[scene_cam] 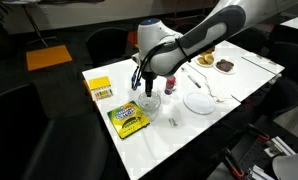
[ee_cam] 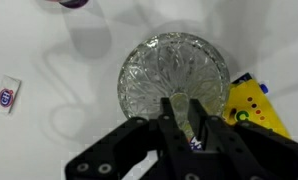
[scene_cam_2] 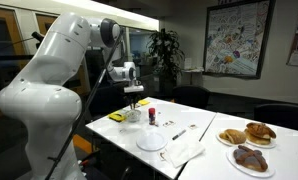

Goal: Put the glass lid on the glass vessel.

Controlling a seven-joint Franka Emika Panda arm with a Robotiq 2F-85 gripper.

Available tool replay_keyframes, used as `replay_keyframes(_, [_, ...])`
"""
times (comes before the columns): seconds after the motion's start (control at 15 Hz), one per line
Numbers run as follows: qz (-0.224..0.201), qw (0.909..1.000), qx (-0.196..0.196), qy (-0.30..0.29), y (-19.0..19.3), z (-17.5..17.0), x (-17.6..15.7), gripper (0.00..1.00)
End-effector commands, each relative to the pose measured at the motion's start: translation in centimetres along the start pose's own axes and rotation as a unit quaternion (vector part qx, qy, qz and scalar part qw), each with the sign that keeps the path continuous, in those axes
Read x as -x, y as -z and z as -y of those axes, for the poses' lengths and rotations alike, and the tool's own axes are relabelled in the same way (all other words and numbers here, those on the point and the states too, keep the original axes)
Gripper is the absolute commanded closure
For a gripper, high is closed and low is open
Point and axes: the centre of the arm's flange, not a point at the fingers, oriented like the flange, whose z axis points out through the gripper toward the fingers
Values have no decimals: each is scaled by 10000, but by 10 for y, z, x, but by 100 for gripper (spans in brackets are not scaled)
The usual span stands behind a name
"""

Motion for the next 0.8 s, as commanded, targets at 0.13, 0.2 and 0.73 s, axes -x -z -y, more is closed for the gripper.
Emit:
replay_keyframes(0.13, [84,9999,-24,-73,-3,-10,-5,30])
replay_keyframes(0.2, [133,9999,11,-79,-1,-11,-5,24])
replay_keyframes(0.73, [-119,9998,-9,-140,46,-35,0,0])
